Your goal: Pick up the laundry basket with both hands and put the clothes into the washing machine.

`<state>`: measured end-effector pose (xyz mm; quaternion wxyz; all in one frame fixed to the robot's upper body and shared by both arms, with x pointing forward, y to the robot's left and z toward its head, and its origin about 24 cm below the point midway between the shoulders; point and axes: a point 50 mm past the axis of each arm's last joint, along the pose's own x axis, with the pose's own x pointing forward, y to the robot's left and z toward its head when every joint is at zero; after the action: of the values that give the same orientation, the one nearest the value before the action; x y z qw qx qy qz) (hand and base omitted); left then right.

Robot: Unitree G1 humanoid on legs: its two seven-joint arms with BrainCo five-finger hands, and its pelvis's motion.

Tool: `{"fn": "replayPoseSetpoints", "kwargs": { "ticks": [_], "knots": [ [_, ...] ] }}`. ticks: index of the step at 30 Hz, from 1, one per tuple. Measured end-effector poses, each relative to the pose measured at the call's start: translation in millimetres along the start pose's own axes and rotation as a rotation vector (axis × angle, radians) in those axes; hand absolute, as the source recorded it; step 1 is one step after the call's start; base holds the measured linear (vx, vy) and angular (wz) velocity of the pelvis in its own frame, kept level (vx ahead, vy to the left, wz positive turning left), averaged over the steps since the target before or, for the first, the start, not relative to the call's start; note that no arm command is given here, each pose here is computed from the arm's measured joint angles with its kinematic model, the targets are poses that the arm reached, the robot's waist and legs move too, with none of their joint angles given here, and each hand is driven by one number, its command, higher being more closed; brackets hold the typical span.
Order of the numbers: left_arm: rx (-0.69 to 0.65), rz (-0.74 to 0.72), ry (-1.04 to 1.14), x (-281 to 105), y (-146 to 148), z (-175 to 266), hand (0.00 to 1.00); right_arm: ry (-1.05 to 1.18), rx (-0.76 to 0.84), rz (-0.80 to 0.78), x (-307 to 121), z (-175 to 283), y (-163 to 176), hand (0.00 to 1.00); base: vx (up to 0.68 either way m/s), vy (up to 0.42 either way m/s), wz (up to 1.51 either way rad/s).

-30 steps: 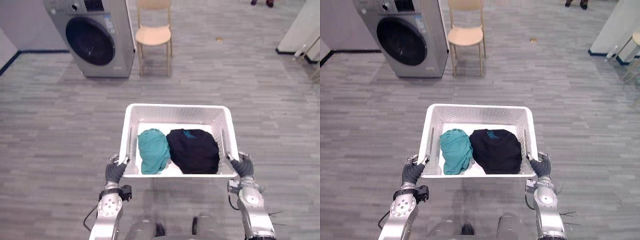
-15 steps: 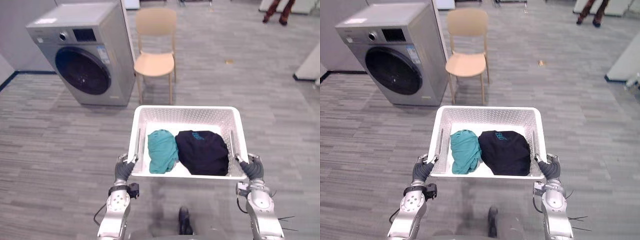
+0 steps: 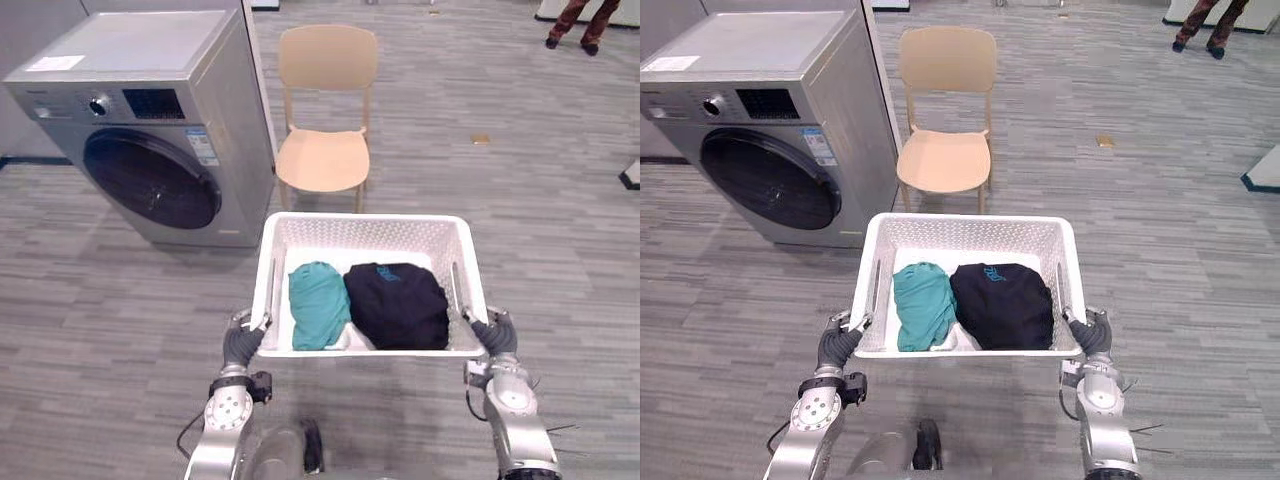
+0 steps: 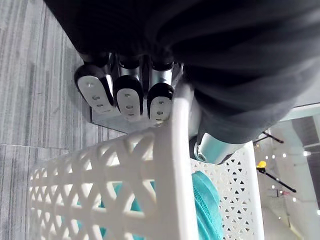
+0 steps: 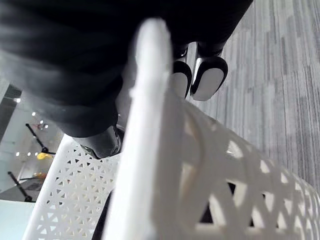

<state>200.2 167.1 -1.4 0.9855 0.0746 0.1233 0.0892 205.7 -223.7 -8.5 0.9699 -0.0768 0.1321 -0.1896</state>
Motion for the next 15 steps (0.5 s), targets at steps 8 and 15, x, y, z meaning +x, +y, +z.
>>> {"fn": "replayPoseSetpoints", "kwargs": {
  "ticks": [8,15],
  "knots": [
    [-0.036,-0.005,-0.033,3,-9,8,1.00,-0.053,-0.013,-0.024,-6,10,-12,1.00,0.71,-0.081,0.38],
    [-0.069,-0.003,-0.014,-5,-11,1,1.00,-0.096,0.005,-0.038,-21,18,-19,1.00,0.59,-0.112,0.07]
  ]
}}
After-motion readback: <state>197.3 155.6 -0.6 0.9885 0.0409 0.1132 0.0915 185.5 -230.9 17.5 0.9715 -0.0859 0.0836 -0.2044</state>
